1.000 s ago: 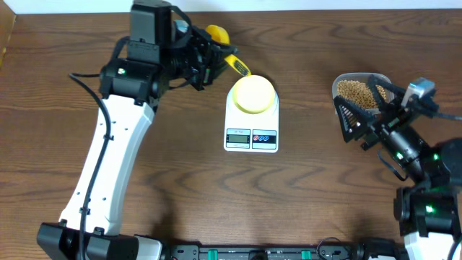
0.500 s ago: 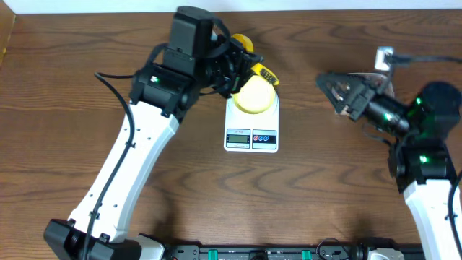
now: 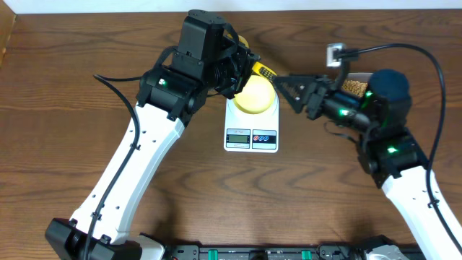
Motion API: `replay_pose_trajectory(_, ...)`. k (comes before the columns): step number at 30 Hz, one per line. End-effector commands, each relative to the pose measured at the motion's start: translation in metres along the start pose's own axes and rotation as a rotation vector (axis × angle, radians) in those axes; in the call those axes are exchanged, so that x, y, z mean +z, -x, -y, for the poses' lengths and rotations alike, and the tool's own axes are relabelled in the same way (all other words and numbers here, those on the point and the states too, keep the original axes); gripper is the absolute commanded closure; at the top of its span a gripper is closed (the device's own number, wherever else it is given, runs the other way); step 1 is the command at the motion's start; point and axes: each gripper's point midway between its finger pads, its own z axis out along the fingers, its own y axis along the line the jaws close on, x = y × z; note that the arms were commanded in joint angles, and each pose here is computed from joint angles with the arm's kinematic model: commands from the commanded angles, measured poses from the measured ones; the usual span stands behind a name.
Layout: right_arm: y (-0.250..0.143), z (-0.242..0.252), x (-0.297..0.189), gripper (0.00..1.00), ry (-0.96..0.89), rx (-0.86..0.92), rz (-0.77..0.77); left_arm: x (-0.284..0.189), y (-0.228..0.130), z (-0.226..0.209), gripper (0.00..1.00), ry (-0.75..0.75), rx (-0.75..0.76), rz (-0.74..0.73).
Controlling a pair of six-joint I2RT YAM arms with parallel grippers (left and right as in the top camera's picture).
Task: Scoop item into bowl and weigh 50g on scale
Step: 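Reach the right gripper to the scoop handle held by the left gripper, then close the right gripper on the scoop handle and release left gripper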
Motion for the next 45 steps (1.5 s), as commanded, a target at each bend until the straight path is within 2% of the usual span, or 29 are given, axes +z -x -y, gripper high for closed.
replay_pose_trajectory(1, 0.006, -0.006, 0.007, 0.48, -0.049, -0.039, 0.058, 0.002, 0.001, -0.006, 0.92, 0.022, -0.011, 0.015)
replay_pose_trajectory(5, 0.005, -0.001, 0.013, 0.65, -0.123, -0.042, 0.102, 0.002, -0.002, -0.014, 0.92, 0.052, -0.02, 0.0)
replay_pose_trajectory(10, 0.0, -0.005, 0.018, 0.69, -0.136, -0.05, 0.111, 0.001, -0.012, -0.016, 0.92, 0.063, -0.025, -0.057)
replay_pose_trajectory(15, 0.003, -0.003, 0.017, 0.82, -0.154, -0.052, 0.131, 0.0, -0.022, -0.016, 0.92, 0.06, -0.027, -0.113)
replay_pose_trajectory(27, 0.003, -0.004, 0.018, 0.82, -0.151, -0.056, 0.135, 0.002, -0.041, -0.017, 0.92, 0.067, -0.005, -0.16)
replay_pose_trajectory(33, 0.004, -0.004, 0.018, 0.99, -0.154, -0.055, 0.139, 0.002, -0.041, -0.017, 0.92, 0.067, -0.005, -0.16)
replay_pose_trajectory(45, 0.004, -0.002, 0.017, 0.99, -0.165, -0.1, 0.138, 0.003, -0.04, -0.017, 0.92, 0.066, -0.001, -0.154)
